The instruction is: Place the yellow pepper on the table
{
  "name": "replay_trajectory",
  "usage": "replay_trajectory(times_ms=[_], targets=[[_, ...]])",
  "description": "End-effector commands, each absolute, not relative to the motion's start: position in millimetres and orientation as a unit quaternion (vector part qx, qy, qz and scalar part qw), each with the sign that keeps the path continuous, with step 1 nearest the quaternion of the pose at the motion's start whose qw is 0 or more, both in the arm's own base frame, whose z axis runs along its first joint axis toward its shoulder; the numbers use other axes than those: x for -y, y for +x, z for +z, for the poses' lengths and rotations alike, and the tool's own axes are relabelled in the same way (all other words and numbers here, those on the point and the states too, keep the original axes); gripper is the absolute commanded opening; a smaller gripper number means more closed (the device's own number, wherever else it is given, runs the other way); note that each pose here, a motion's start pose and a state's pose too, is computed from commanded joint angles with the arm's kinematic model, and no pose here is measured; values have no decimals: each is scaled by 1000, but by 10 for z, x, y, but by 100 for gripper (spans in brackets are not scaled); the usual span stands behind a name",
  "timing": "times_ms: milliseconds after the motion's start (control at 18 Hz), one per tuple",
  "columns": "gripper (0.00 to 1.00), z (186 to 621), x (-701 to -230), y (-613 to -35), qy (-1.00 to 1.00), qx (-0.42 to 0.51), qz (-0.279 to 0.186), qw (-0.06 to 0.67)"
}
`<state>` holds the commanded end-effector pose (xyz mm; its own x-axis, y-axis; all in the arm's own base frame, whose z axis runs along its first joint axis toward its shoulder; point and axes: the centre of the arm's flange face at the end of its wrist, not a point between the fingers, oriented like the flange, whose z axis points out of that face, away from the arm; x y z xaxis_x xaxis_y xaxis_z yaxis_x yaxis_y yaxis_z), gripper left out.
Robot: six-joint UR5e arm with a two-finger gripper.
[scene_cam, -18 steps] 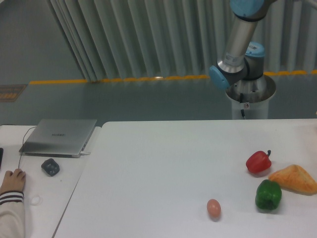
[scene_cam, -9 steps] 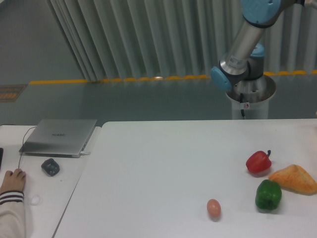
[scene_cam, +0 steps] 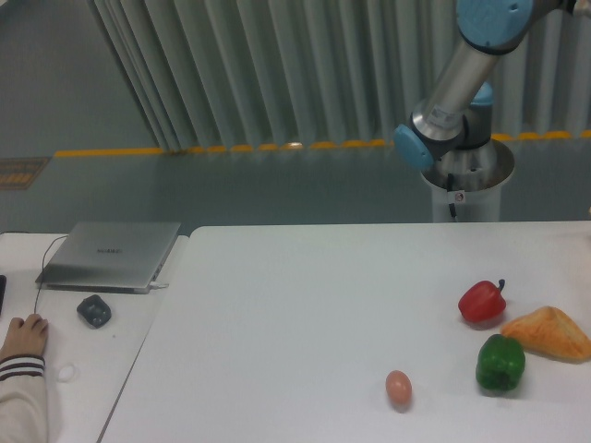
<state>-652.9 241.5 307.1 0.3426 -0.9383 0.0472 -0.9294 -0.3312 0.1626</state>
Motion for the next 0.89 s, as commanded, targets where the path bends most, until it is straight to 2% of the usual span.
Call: replay_trajectory(times_ms=[889], targets=[[100, 2950, -2427, -6576, 827, 557, -27, 71]])
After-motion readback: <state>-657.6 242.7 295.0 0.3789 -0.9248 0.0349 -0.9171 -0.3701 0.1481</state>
